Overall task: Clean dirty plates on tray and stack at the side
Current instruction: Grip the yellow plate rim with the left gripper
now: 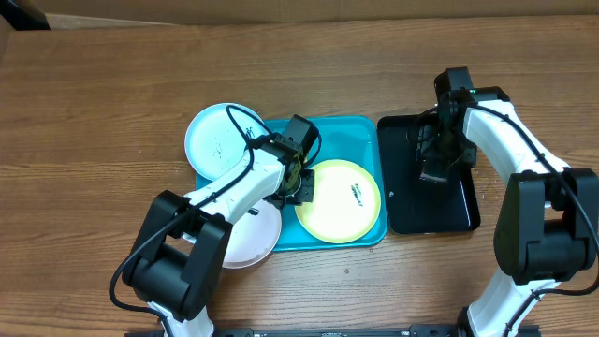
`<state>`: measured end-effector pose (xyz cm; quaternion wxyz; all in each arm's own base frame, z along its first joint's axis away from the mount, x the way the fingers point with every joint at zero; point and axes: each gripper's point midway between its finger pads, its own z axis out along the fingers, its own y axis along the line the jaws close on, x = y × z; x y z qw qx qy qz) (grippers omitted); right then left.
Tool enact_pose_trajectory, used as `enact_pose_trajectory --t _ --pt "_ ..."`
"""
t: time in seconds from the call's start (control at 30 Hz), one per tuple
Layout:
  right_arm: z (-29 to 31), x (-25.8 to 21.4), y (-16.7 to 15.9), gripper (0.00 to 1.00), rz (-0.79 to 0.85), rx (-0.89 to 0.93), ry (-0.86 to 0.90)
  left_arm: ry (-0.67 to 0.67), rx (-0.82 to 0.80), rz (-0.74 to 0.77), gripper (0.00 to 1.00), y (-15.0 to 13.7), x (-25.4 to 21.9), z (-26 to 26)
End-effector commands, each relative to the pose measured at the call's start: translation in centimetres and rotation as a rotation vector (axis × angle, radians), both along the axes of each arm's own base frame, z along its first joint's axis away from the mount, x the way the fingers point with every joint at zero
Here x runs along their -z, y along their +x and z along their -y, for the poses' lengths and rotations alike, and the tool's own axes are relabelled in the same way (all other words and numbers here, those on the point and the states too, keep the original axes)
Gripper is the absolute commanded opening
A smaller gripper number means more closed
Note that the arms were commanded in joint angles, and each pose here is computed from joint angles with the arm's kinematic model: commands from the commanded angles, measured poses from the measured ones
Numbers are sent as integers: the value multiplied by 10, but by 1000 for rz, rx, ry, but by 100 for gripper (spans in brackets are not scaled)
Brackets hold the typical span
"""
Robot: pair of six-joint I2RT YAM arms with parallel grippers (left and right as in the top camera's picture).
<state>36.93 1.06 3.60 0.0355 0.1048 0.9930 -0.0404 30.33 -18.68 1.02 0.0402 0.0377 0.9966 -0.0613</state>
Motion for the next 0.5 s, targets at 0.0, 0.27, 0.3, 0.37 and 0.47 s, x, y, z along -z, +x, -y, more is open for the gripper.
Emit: enact_pose_trajectory --t 0.0,0.27,0.3,0.37,0.47 --pt "4 1 0 69 2 13 -6 72 -9 29 4 5 8 -11" --pt "2 1 -3 69 -9 12 4 114 16 86 4 28 -2 -29" --pt "2 1 -3 70 -9 12 4 113 17 90 4 31 -4 -30" --pt "2 1 -1 73 -3 12 4 111 13 98 5 36 -8 -33" --pt "2 1 2 75 8 12 5 108 -5 99 8 42 -13 -39"
